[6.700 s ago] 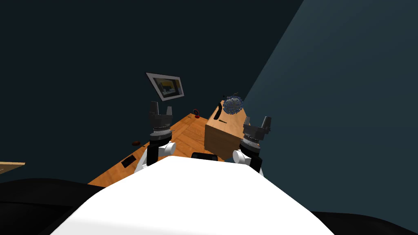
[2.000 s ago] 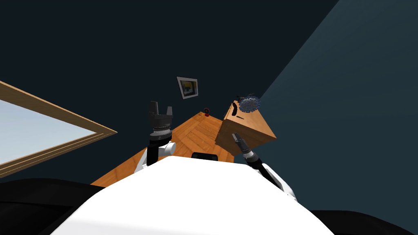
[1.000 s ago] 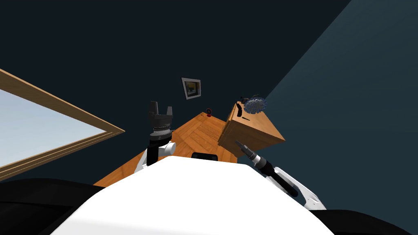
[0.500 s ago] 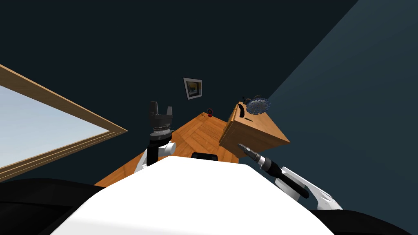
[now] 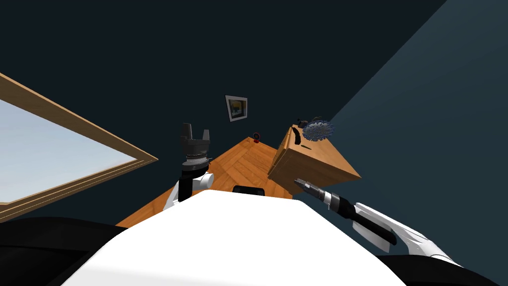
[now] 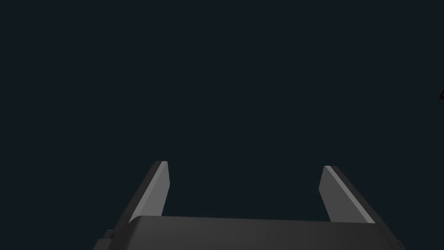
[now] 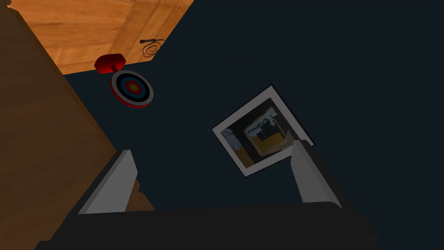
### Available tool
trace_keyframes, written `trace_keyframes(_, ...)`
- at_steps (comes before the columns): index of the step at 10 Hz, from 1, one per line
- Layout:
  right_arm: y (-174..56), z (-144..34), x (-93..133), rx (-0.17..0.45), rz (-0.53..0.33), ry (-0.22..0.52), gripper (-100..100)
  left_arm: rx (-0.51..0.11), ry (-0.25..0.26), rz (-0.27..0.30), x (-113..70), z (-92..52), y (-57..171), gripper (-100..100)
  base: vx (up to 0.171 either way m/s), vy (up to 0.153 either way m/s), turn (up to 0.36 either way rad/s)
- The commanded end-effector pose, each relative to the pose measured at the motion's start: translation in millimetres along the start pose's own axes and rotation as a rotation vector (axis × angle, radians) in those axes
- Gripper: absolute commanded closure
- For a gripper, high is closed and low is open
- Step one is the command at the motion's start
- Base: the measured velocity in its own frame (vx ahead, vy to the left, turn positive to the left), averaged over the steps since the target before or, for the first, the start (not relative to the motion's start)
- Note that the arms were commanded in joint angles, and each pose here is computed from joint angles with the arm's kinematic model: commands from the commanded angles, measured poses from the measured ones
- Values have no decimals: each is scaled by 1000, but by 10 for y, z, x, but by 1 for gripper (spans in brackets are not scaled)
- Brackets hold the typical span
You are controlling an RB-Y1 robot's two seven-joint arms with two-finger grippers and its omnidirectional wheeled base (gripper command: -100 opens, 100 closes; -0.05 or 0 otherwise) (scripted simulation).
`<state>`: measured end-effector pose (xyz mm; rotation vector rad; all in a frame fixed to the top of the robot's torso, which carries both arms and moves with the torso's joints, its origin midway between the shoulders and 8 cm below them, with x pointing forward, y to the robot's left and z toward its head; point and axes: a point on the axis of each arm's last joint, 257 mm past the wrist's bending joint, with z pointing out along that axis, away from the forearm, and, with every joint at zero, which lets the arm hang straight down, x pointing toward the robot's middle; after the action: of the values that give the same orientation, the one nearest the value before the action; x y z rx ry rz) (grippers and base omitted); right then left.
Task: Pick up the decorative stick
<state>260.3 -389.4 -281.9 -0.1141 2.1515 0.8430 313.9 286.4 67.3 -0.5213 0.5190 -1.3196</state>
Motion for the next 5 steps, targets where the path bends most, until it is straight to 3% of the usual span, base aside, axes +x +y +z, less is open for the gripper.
trace_keyframes(1, -158, -143, 87, 41, -50, 72, -100, 0, 0, 0, 0, 0, 0, 0, 38, 56, 53)
trace_keyframes(3, -190, -192, 34, 48, -80, 104, -100, 0, 0, 0, 0, 0, 0, 0, 22, 31, 7)
trace_keyframes(4, -331, -334, 86, 79, -120, 164, -100, 0, 0, 0, 0, 0, 0, 0, 25, 27, 52)
trace_keyframes(5, -350, -364, 46, 84, -139, 184, -100, 0, 0, 0, 0, 0, 0, 0, 30, 32, 27)
